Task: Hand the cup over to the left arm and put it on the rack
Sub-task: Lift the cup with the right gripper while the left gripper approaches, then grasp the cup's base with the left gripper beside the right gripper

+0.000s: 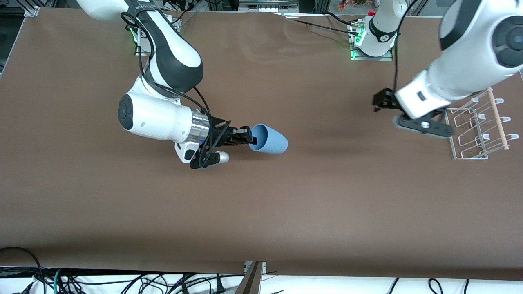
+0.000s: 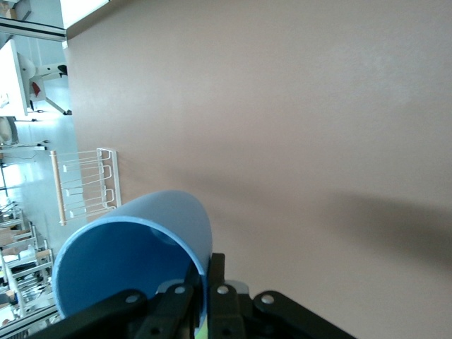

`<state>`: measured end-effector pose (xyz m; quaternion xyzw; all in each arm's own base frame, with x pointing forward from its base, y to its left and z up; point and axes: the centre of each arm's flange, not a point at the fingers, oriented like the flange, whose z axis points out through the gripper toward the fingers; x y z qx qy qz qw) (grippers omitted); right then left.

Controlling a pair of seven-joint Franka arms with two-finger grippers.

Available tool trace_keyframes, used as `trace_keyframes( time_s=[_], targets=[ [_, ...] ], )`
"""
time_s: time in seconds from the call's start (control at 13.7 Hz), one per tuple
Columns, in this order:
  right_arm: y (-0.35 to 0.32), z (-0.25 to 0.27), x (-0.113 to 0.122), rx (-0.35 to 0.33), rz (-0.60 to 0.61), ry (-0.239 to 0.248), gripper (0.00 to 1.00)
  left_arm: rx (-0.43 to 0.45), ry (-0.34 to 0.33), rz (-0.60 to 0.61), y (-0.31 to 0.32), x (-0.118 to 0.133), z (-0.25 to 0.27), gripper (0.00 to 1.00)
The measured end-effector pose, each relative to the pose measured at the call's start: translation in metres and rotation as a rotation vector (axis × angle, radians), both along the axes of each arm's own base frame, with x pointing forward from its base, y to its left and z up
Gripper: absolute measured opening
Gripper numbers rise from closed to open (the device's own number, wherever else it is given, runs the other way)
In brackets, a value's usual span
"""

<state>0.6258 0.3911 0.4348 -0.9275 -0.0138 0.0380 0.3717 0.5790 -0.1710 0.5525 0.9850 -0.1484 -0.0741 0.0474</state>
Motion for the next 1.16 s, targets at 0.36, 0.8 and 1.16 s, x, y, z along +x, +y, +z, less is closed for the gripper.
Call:
trace_keyframes(
  time_s=[0.36, 0.8, 1.16],
  targets=[
    [0.018, 0.004, -0.012, 0.033, 0.024, 0.017, 0.05, -0.151, -0.229, -0.290, -0.046, 0.023, -0.011, 1.00],
    [0.019, 0.014, -0.010, 0.049, 0.021, 0.003, 0.05, -0.184, -0.382, -0.700, -0.111, 0.007, -0.054, 1.00],
    [0.020, 0.022, -0.008, 0.057, 0.019, -0.010, 0.05, -0.188, -0.446, -0.906, -0.143, -0.011, -0.082, 1.00]
  ],
)
